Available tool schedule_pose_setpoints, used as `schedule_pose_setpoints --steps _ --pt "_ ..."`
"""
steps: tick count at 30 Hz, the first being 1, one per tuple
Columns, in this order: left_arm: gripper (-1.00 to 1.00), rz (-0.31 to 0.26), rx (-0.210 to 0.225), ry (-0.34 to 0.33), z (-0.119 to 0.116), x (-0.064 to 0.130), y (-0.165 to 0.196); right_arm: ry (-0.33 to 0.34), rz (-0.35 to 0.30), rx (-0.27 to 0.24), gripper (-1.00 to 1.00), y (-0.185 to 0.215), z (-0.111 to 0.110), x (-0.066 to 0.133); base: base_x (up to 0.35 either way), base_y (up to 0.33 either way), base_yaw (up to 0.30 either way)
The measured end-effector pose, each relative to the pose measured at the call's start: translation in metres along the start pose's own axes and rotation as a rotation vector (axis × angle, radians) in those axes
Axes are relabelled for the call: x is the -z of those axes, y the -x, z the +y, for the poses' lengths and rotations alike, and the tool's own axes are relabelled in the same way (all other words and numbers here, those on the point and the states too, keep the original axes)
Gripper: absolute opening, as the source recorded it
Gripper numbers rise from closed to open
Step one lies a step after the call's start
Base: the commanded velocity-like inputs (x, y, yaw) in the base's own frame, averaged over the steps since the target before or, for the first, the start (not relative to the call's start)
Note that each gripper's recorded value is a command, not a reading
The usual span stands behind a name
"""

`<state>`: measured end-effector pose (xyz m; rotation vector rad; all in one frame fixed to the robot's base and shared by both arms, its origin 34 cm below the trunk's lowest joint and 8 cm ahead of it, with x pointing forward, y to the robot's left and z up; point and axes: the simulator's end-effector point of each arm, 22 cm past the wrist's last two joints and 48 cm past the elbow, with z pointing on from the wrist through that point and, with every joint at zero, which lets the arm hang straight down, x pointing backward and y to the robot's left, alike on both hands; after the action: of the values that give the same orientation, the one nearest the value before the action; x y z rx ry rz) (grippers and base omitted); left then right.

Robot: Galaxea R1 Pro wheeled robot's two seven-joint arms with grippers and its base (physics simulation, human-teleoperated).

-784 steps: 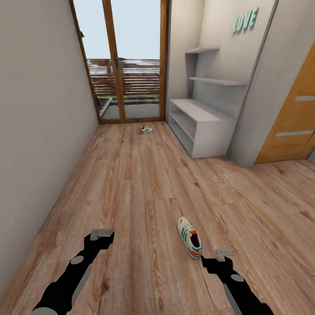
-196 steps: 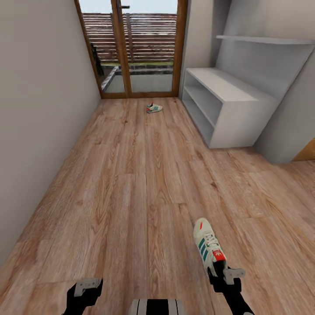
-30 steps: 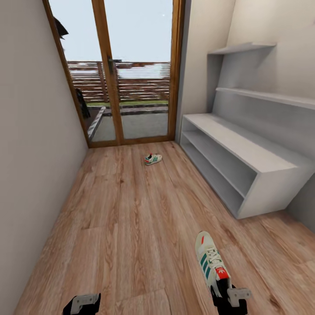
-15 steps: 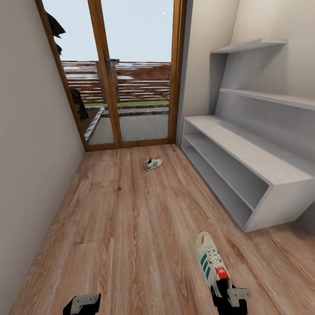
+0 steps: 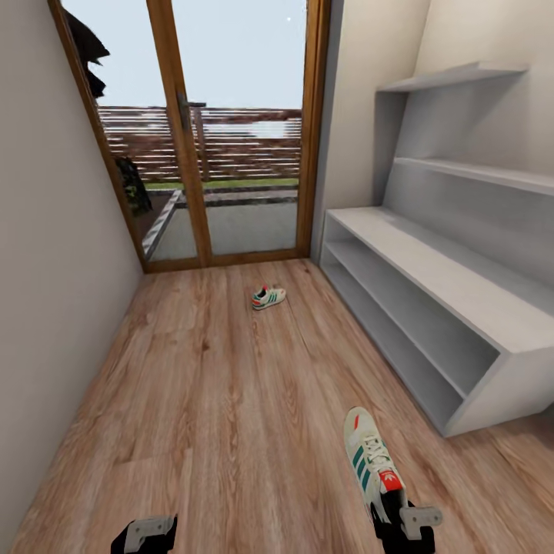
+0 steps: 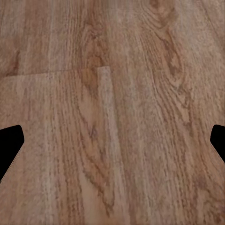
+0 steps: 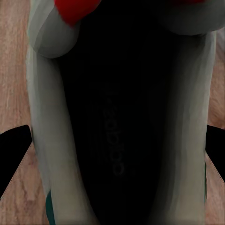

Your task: Pick up the two gym shoes and the two sandals from the corridor floor and place them onto the hallstand (shoe rack) in the corridor, making sure they are on the rack and not on the floor. Arrange them so the two gym shoes are next to each other and the two sandals are next to each other.

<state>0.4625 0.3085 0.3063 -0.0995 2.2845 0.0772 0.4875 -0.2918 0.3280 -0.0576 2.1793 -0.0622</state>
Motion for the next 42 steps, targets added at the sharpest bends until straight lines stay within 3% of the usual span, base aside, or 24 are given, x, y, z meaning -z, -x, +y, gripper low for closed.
schedule_pose_setpoints --steps 12,42 --pt "1.00 0.000 0.000 0.000 0.0001 0.0000 -0.0001 0.000 0.000 0.000 -1.00 0.0000 -0.0001 0.0000 0.332 0.037 0.000" --pt "1.00 0.000 0.000 0.000 0.0001 -0.0001 0.0002 -0.002 -0.001 -0.002 -1.00 0.0003 -0.0002 -0.0001 0.286 0.199 0.000"
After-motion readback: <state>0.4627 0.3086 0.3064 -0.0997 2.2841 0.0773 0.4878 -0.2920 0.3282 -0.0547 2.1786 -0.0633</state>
